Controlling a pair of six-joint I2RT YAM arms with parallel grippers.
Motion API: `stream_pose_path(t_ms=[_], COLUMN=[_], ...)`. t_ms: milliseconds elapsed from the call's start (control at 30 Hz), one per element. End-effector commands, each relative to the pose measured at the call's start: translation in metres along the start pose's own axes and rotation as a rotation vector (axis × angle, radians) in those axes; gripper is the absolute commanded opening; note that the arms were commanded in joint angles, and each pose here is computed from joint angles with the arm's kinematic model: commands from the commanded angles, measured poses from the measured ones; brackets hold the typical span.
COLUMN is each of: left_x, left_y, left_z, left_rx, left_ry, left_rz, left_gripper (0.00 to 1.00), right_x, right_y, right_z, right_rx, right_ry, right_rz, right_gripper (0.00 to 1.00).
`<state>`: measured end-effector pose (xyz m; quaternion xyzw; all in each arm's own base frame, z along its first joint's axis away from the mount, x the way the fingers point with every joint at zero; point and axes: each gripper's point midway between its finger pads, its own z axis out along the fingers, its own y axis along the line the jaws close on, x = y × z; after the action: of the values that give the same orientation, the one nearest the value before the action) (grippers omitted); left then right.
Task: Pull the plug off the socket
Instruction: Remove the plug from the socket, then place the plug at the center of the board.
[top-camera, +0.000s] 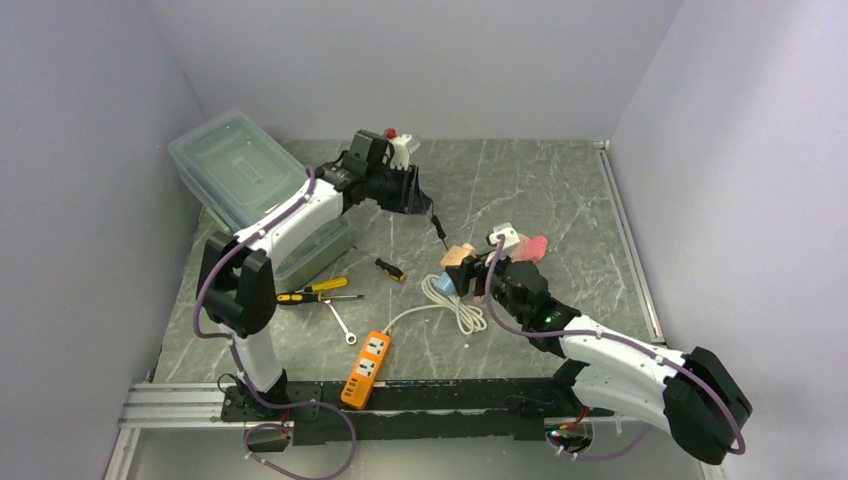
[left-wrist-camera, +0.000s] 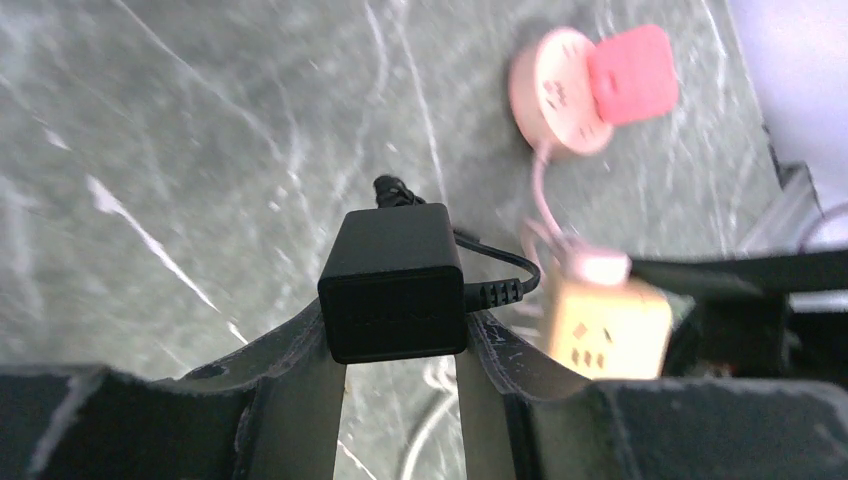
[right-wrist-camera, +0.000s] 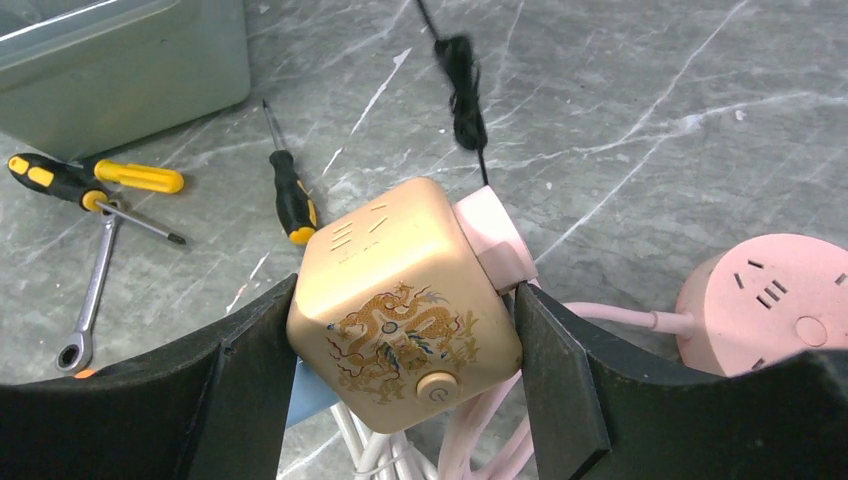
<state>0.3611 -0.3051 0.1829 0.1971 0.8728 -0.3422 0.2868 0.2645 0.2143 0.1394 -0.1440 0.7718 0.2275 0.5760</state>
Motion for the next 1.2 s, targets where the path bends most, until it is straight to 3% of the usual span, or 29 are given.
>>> stream_pose_path(t_ms=[0, 133, 467, 667, 967, 1167], left_x=[-0.037, -0.028, 0.017, 0.033, 0.043, 0.043], left_y=[0.047, 0.081, 0.097, 0.105, 0.109, 0.108], left_z=[0.001, 0.008, 0.044, 0.052, 0.059, 0.059], left_rx=[-0.227, -0.344, -0.324, -0.375, -0.375, -0.374], left_ry=[-0.076, -0.048, 0.11, 0.176, 0.213, 0.211], left_rz=[0.005, 0.01, 0.028, 0.057, 0.038, 0.03], left_gripper=[0.0, 0.0, 0.01, 0.14, 0.47, 0.58], right_x=[-0.07, -0.072, -0.067, -0.067, -0.065, -0.065], right_y=[0.0, -0.009, -0.007, -0.007, -0.007, -0.007], right_z=[-0.009, -0.014, -0.007, -0.007, -0.005, -0.005], right_rx=[0.019, 0.058, 0.057, 0.059, 0.059, 0.056], right_ry=[-0.258, -0.278, -0.247, -0.245, -0.234, -0.235], right_rz=[0.036, 0.044, 0.039, 0.04, 0.037, 0.037], right_gripper=[0.0, 0.0, 0.0, 0.0, 0.0, 0.0])
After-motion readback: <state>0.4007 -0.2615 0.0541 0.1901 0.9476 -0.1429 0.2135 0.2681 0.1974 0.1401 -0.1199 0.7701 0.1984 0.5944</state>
